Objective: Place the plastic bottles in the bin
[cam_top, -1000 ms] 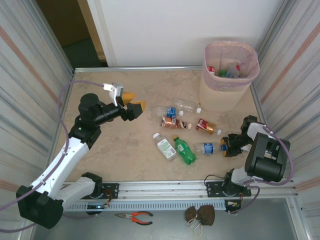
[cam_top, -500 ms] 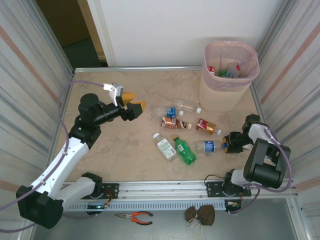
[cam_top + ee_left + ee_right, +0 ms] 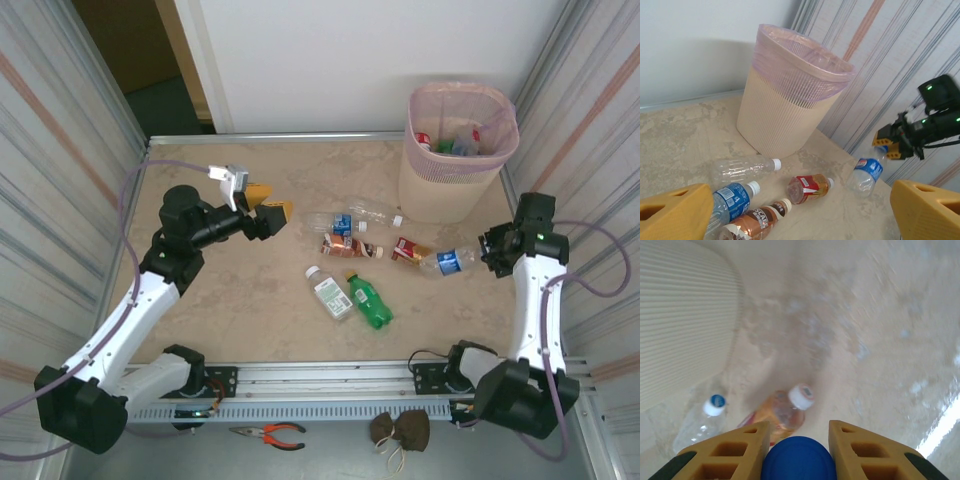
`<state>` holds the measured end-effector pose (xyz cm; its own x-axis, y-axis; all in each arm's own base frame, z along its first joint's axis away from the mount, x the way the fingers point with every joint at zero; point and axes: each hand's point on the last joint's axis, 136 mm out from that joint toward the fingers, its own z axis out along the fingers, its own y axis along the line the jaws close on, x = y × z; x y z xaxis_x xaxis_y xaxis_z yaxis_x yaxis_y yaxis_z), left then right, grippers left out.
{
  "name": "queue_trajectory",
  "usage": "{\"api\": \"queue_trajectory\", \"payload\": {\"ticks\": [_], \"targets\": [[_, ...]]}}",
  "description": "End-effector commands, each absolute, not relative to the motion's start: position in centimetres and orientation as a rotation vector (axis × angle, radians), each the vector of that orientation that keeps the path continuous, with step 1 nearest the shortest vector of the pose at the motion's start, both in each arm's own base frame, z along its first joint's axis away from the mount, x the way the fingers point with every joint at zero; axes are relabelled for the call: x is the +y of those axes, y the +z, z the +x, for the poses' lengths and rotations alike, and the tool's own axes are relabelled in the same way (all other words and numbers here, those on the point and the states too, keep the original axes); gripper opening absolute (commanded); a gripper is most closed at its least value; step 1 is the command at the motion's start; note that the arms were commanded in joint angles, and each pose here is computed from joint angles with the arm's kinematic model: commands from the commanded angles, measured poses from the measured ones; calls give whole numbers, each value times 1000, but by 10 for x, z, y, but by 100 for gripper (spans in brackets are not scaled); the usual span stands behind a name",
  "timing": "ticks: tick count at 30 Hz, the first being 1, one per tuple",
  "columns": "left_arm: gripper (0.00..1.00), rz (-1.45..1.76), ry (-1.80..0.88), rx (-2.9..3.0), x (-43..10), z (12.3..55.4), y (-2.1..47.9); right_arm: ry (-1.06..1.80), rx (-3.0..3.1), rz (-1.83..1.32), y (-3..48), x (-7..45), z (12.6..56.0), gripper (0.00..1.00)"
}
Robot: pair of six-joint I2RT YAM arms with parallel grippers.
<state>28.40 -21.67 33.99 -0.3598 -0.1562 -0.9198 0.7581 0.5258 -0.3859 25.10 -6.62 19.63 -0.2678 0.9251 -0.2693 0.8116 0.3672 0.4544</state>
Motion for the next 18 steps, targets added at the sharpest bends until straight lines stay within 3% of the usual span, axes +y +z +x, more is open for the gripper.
{"api": "queue_trajectory", "payload": {"ticks": [1, 9, 18], "targets": [[92, 525, -1045, 1599, -215, 285, 363, 79, 2126, 1159, 252, -78, 256, 23], [92, 537, -1041, 1595, -216, 285, 363, -114, 1916, 492, 402, -53, 297, 16], [92, 546, -1031, 1583, -214, 281, 365, -179, 1706, -37, 502, -5, 343, 11]]}}
